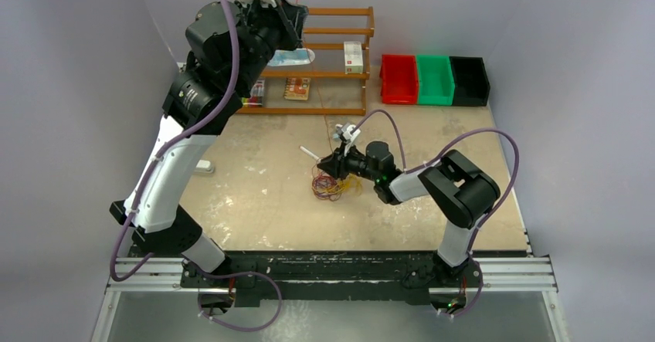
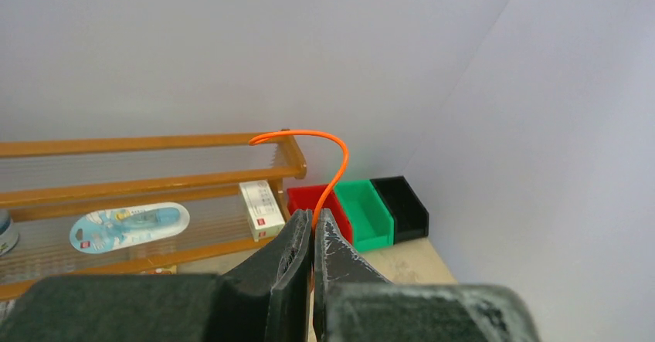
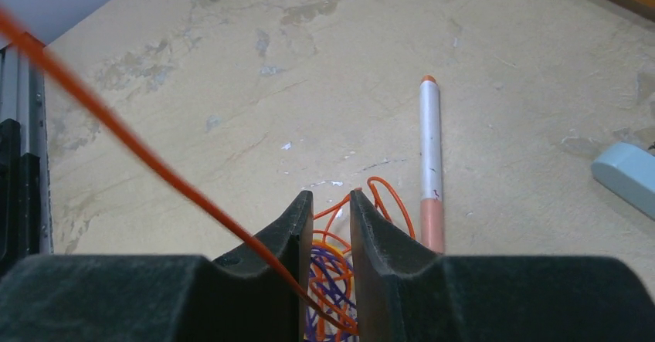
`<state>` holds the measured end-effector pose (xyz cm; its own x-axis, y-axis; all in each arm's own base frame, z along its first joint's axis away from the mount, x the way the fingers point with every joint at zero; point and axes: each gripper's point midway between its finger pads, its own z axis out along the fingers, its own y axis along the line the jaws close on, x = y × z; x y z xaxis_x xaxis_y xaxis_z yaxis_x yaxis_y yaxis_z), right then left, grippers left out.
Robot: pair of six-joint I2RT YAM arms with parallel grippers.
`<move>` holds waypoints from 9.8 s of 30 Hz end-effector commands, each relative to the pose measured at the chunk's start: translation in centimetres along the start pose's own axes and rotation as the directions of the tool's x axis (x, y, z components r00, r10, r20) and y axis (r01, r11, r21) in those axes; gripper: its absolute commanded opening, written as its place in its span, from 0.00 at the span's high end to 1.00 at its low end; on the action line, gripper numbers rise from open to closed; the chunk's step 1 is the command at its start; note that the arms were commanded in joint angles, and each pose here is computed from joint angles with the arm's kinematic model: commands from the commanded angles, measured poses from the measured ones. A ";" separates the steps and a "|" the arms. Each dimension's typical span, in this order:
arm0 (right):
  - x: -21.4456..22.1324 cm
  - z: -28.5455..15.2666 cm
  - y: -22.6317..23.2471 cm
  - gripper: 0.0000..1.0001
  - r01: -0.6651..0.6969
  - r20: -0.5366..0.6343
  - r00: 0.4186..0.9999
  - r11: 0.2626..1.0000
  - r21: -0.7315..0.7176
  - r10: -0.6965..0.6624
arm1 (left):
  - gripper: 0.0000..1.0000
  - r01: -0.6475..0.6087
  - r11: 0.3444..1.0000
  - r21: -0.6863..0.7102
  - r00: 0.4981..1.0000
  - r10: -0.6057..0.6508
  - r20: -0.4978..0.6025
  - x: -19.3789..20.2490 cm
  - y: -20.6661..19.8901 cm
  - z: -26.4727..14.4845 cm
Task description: Untangle the cables
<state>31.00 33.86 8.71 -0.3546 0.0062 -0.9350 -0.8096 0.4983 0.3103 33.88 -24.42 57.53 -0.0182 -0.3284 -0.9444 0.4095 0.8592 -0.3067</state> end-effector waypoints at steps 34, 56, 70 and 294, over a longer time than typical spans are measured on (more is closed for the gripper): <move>2.4 -1.5 -1.7 0.63 -0.067 0.008 0.998 0.990 0.124 0.066 | 1.00 -0.028 1.000 -0.013 0.790 0.030 0.612 -18.4 -0.5 -4.8; -10.9 -4.0 3.2 0.19 0.249 0.191 0.949 0.968 0.036 -0.251 | 1.00 -0.031 0.997 0.075 0.826 -0.017 0.563 -16.0 -1.2 -5.6; -12.4 0.6 3.0 0.45 0.287 0.201 0.941 0.957 -0.051 -0.271 | 1.00 -0.008 0.997 0.075 0.829 -0.035 0.559 -15.6 -0.6 -6.7; -4.1 -13.9 -15.5 1.00 -0.301 0.079 0.939 0.689 0.659 0.334 | 0.76 0.345 0.938 0.042 0.711 -0.232 -0.664 47.8 1.0 7.9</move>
<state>36.67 14.90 4.61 -0.6986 0.1795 -0.6926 -0.1463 0.9117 0.3839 39.72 -43.68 6.25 -0.7759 -0.0809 -0.6257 0.3992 0.7049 -0.5863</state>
